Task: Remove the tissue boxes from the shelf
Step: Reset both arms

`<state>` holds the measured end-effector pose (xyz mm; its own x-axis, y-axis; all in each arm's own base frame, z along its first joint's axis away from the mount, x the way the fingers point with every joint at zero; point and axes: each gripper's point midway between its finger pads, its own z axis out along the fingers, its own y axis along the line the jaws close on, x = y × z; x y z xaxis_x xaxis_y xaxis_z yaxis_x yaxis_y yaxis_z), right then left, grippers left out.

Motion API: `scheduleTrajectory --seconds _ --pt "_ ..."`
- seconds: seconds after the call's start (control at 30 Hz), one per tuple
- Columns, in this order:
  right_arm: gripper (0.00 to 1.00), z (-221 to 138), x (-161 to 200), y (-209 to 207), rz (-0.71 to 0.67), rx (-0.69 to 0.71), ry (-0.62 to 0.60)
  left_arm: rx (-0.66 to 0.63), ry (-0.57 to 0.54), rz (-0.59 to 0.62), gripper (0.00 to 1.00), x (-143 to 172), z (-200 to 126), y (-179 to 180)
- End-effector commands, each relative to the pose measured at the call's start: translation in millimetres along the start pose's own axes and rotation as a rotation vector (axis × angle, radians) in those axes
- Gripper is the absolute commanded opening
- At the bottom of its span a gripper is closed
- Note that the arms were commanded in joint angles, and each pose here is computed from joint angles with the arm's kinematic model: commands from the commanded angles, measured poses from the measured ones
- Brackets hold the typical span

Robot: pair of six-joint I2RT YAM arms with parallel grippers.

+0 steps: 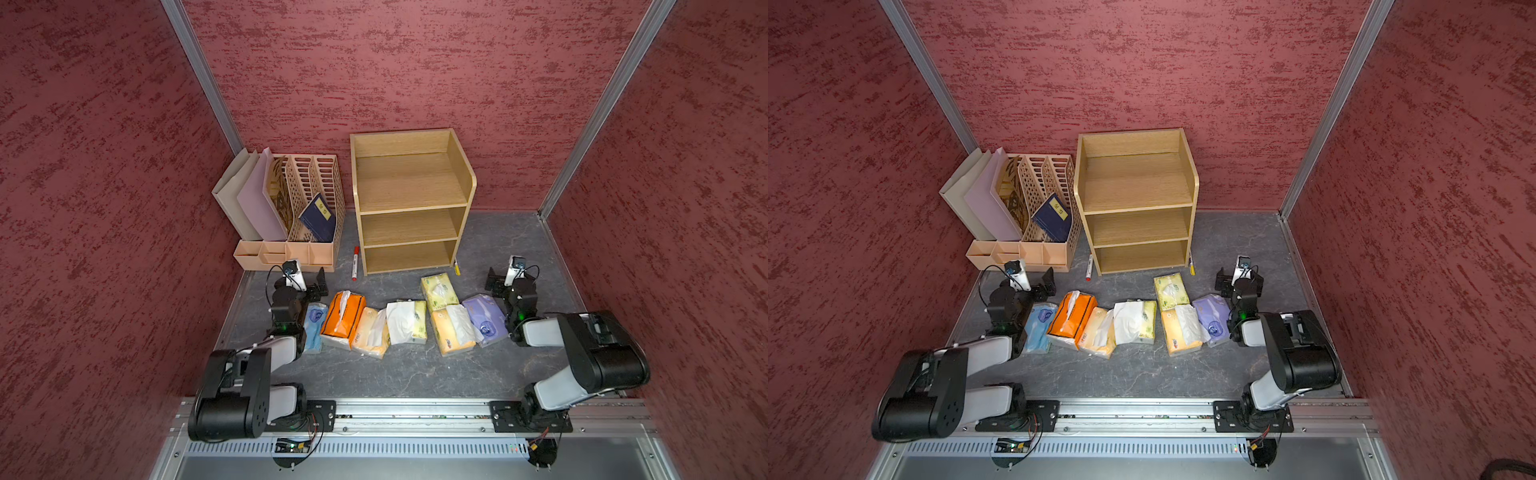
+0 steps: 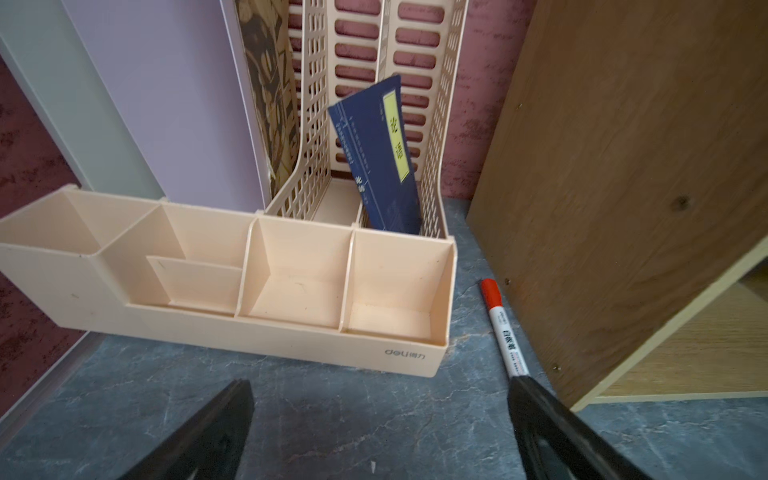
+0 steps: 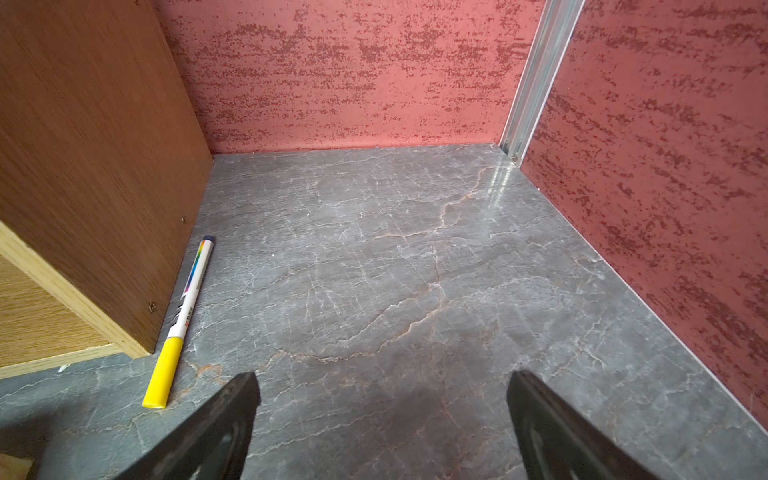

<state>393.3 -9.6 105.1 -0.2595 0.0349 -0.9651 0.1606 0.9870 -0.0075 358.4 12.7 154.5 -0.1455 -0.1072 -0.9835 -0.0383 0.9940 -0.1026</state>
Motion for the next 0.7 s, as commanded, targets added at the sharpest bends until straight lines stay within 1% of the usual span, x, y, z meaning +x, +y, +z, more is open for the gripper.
scheduleTrajectory --seconds 0.0,0.03,0.07,0.13,0.17,0.23,0.27,0.3,0.37,0.4,0.43,0.47,0.5,0.53,0.6,0.63,0.67 --pt "0.98 3.3 -15.3 0.9 0.007 -0.008 -0.047 0.045 0.037 0.090 1.00 -1.3 -6.1 -6.7" --pt "0.98 3.5 -15.8 0.4 0.007 -0.007 -0.048 0.007 0.036 0.095 1.00 2.4 -7.9 0.7" --pt "0.99 3.3 -15.1 0.4 0.007 -0.007 -0.046 -0.045 0.014 0.068 1.00 3.2 -9.8 12.7" --pt "0.98 3.4 -15.3 0.3 0.007 -0.007 -0.047 -0.084 -0.016 -0.007 1.00 -0.2 -11.4 26.6" --pt "0.98 3.5 -15.8 0.3 0.007 -0.006 -0.048 -0.075 -0.043 -0.056 1.00 -3.7 -10.1 29.2" --pt "0.98 3.4 -15.5 0.5 0.007 -0.007 -0.048 -0.032 -0.068 -0.110 1.00 -4.1 -3.3 26.0" --pt "0.98 3.3 -15.0 0.5 0.007 -0.008 -0.046 0.003 -0.061 -0.096 1.00 -1.6 2.7 20.5" --pt "0.98 3.5 -15.5 0.4 0.007 -0.007 -0.048 0.034 -0.027 -0.084 1.00 5.7 10.6 15.4" --pt "0.98 3.2 -15.7 0.3 0.007 -0.007 -0.049 0.043 -0.003 -0.068 1.00 18.2 21.1 12.1" --pt "0.98 3.3 -16.5 0.4 0.008 -0.007 -0.051 0.053 -0.006 -0.062 1.00 24.5 24.5 10.0" --pt "0.99 3.5 -15.4 0.2 0.007 -0.007 -0.047 0.075 -0.021 -0.053 1.00 23.9 25.7 7.2" --pt "0.98 3.3 -15.4 0.4 0.006 -0.007 -0.048 0.075 0.030 -0.056 1.00 30.4 26.6 7.2" --pt "0.98 3.1 -15.1 0.2 0.007 -0.006 -0.048 0.055 0.050 -0.057 1.00 30.3 31.6 8.4" --pt "0.99 3.0 -15.3 0.5 0.007 -0.008 -0.048 0.062 0.047 -0.042 1.00 29.6 36.8 5.8" --pt "0.98 3.1 -15.7 0.2 0.007 -0.006 -0.050 0.056 0.107 -0.020 1.00 33.1 45.2 0.8" --pt "0.98 3.2 -15.2 0.4 0.007 -0.007 -0.048 0.039 0.098 0.017 1.00 32.9 47.3 -3.1" --pt "0.98 3.0 -15.8 0.0 0.007 -0.006 -0.050 0.049 0.119 0.029 1.00 34.3 48.5 -7.0"
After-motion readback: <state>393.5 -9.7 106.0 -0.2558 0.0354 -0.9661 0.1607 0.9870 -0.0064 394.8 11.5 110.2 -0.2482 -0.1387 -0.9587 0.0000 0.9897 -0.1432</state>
